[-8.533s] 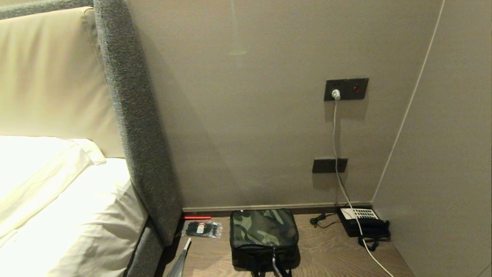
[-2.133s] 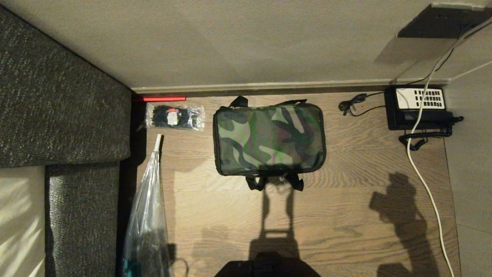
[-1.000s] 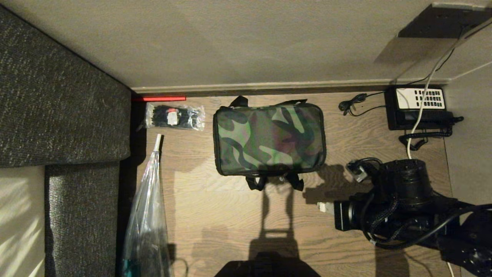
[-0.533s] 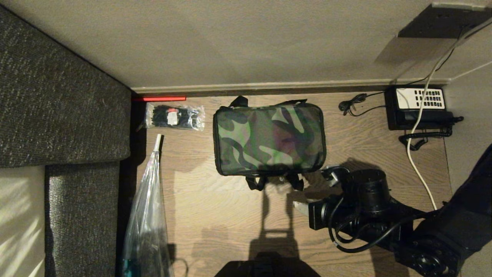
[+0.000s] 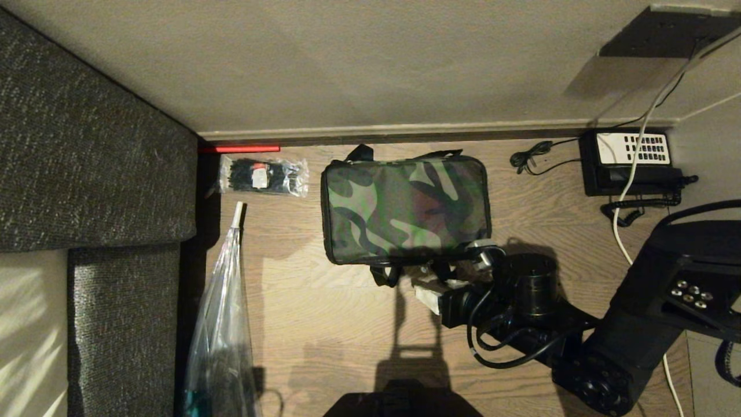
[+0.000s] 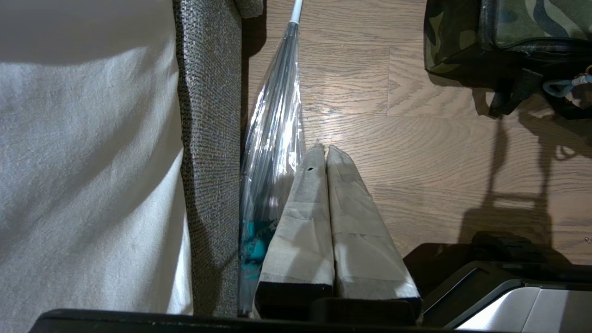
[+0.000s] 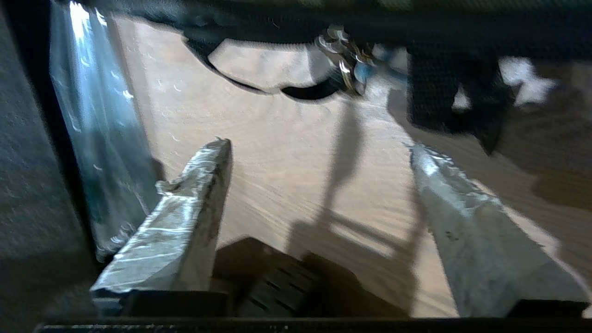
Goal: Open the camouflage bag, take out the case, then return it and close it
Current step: Open the top of the storage box
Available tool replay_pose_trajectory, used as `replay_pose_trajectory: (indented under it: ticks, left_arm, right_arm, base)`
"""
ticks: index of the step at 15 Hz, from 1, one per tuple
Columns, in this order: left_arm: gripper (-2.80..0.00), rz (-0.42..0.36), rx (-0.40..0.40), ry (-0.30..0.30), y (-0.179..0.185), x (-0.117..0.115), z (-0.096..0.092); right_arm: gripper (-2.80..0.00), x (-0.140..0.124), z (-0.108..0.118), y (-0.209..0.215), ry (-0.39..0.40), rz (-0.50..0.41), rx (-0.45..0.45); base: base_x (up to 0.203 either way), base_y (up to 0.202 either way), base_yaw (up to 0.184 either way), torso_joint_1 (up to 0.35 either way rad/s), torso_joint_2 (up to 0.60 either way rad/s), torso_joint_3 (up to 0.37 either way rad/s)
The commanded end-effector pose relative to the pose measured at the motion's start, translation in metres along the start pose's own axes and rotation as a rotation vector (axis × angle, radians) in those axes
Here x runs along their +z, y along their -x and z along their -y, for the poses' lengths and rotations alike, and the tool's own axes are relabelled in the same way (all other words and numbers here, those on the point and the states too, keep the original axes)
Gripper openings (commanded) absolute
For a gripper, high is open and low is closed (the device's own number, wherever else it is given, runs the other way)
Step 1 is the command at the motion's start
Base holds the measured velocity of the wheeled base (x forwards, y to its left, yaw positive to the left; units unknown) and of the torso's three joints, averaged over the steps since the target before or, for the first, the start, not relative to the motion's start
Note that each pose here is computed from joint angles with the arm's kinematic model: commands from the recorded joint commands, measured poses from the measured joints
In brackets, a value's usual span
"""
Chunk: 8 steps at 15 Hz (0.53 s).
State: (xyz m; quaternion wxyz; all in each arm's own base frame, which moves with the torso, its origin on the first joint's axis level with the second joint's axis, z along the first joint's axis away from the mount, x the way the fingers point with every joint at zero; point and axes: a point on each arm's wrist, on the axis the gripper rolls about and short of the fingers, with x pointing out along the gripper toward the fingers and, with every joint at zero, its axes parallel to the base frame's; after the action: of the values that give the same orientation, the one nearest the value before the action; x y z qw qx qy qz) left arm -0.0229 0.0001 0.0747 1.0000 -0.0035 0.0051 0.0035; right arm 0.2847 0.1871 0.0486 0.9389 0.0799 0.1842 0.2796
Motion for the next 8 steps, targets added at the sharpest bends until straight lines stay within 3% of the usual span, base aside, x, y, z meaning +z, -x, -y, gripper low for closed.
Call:
replay_pose_trajectory:
  ticks: [1, 8]
  left_arm:
    - [-2.80, 0.001, 0.001, 0.000, 0.000, 0.000, 0.000]
    - [-2.80, 0.001, 0.001, 0.001, 0.000, 0.000, 0.000]
  right_arm:
    - [0.00, -0.005, 0.001, -0.009, -0.007, 0.000, 0.022]
    - [0.00, -0.008, 0.003, -0.024, 0.010, 0.080, 0.044]
  base:
    - [0.000, 0.000, 0.000, 0.000, 0.00, 0.000]
    - [0.000, 0.000, 0.000, 0.000, 0.00, 0.000]
